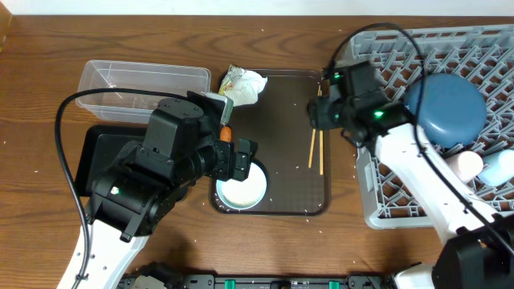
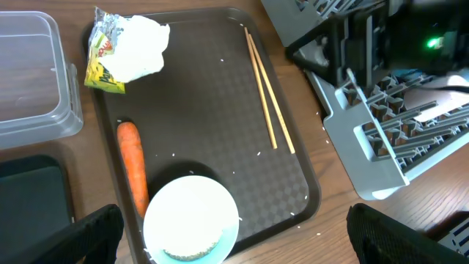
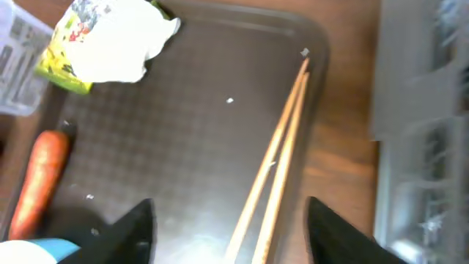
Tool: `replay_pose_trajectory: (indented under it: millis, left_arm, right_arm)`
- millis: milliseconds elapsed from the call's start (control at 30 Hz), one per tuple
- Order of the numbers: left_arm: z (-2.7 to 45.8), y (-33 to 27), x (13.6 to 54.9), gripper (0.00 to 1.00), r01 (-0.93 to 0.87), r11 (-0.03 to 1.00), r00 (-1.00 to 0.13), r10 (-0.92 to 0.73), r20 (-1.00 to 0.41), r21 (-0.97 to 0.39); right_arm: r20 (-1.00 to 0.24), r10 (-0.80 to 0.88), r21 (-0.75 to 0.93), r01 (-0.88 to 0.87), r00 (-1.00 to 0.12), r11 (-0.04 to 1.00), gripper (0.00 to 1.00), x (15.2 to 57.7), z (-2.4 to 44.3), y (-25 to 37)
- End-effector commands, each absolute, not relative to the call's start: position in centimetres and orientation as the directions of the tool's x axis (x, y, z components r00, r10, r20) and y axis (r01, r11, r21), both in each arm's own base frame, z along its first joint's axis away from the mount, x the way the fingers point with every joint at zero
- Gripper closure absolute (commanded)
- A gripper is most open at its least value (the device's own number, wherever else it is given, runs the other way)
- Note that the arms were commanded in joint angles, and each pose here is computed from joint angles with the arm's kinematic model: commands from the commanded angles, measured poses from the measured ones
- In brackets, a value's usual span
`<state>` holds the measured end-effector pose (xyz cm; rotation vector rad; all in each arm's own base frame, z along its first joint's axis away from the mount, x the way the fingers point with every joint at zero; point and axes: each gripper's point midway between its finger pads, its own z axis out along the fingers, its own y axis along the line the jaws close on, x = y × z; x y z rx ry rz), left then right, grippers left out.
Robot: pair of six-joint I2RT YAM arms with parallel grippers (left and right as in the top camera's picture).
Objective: Sort waste into correct bins and load items into the dishwasher rack
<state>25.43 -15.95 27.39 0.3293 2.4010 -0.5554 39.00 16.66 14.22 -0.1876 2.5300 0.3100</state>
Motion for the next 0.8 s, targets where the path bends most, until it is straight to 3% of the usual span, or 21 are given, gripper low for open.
replay_pose_trajectory:
  millis: [0, 133, 267, 433, 667, 767]
  left_arm:
    - [28.3, -16.0, 25.3, 0.02, 0.371, 0.872, -0.752, 0.08, -0.655, -0.32]
    - [28.0, -15.9, 25.1, 0.02, 0.368, 0.874, -0.76, 0.084, -0.645, -0.319]
    - [27.7, -15.8, 24.8, 0.02, 0.362, 0.876, -0.771, 0.089, -0.631, -0.318]
    - [27.5, -15.6, 24.5, 0.02, 0.358, 0.878, -0.779, 0.094, -0.62, -0.317]
    - [27.5, -15.6, 24.5, 0.02, 0.358, 0.878, -0.779, 0.093, -0.62, -0.317]
    - [27.5, -15.6, 24.5, 0.02, 0.358, 0.878, -0.779, 0.094, -0.62, -0.317]
  right_arm:
    - [-0.503, 0.079, 0.206, -0.031, -0.86, 0.978, 0.53, 39.3, 11.9, 16.8]
    - [-0.407, 0.21, 0.234, 0.121, -0.889, 0.965, 0.67, 39.1, 8.2, 17.1]
    - [-0.33, 0.297, 0.218, 0.234, -0.896, 0.948, 0.67, 39.3, 3.8, 16.9]
    - [-0.291, 0.296, 0.206, 0.243, -0.91, 0.948, 0.69, 39.6, 0.4, 17.3]
    - [-0.254, 0.289, 0.187, 0.246, -0.923, 0.951, 0.99, 39.0, -1.3, 17.3]
    - [-0.29, 0.248, 0.198, 0.196, -0.924, 0.96, 0.99, 39.5, 0.2, 17.5]
